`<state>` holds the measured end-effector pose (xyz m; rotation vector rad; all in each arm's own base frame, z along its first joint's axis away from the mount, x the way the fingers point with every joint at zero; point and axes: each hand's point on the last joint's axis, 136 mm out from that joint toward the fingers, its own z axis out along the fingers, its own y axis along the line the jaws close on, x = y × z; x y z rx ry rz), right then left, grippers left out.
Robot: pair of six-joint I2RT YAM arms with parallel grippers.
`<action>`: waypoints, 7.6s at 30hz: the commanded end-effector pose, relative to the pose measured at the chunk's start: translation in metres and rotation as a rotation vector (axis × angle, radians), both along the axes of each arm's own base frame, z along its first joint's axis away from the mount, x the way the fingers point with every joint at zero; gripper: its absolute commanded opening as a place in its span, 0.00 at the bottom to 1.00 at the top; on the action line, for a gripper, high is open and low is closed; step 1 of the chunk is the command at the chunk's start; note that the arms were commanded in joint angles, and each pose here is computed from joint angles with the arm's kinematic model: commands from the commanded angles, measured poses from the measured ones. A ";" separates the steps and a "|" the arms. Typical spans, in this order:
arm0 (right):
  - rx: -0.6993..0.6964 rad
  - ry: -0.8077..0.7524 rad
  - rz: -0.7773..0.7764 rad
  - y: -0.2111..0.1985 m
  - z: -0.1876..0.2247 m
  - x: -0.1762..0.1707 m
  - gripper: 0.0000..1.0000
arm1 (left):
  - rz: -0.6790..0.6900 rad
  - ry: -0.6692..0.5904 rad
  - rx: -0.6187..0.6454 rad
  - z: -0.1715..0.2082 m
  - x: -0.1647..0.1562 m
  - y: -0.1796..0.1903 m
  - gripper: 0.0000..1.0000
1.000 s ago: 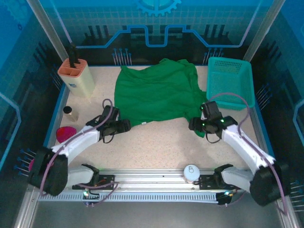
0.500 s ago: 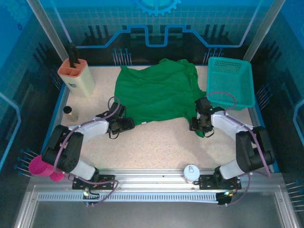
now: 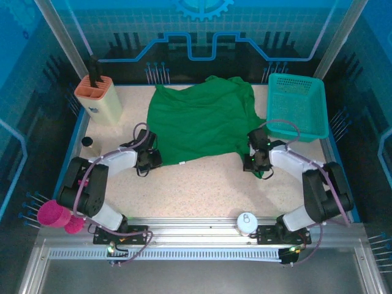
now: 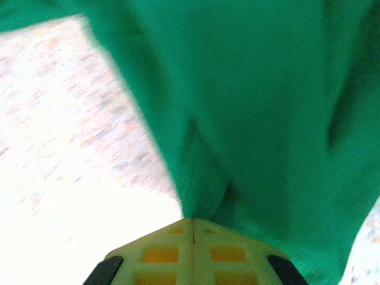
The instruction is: Fold the inside-out t-shirt
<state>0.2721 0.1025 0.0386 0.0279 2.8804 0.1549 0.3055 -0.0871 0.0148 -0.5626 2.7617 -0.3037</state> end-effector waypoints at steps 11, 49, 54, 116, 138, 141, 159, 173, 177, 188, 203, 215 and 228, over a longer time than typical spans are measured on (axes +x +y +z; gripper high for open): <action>0.136 0.064 0.311 0.097 -0.002 -0.120 0.66 | -0.053 -0.085 -0.081 0.038 -0.036 -0.002 0.46; 0.185 0.155 -0.513 -0.055 0.001 -0.063 0.00 | -0.865 -0.124 -0.164 -0.023 -0.060 -0.280 0.00; 0.256 0.213 -0.422 -0.038 -0.005 -0.063 0.03 | -0.932 -0.252 -0.327 0.002 -0.089 -0.283 0.07; 0.443 -0.063 0.071 0.051 0.051 -0.071 0.42 | -0.842 -0.192 -0.504 0.042 0.030 -0.308 0.25; 0.516 0.032 0.011 0.080 -0.001 -0.023 0.45 | -0.526 -0.156 -0.292 0.029 0.017 -0.161 0.30; 0.528 0.017 -0.003 0.074 0.004 -0.021 0.45 | -0.490 -0.147 -0.255 0.022 0.002 -0.144 0.31; 0.531 0.066 -0.048 0.063 -0.011 -0.033 0.51 | -0.318 -0.125 -0.156 0.013 -0.011 -0.081 0.33; 0.605 0.046 -0.030 0.082 -0.016 -0.028 0.50 | -0.286 -0.104 -0.186 0.002 -0.015 -0.075 0.34; 0.710 0.026 -0.006 0.095 -0.009 -0.027 0.50 | -0.281 -0.110 -0.183 0.003 -0.015 -0.073 0.34; 0.916 -0.058 0.064 0.121 0.010 -0.013 0.47 | -0.280 -0.104 -0.193 -0.002 -0.018 -0.073 0.34; 0.899 -0.071 0.111 0.129 0.019 -0.024 0.38 | -0.295 -0.115 -0.205 0.002 -0.021 -0.074 0.34; 0.612 -0.242 0.412 0.150 0.054 -0.058 0.52 | -0.317 -0.114 -0.266 -0.005 -0.017 -0.087 0.35; 0.390 -0.121 0.115 0.088 0.011 -0.038 0.41 | -0.412 -0.151 -0.342 0.005 -0.020 -0.109 0.35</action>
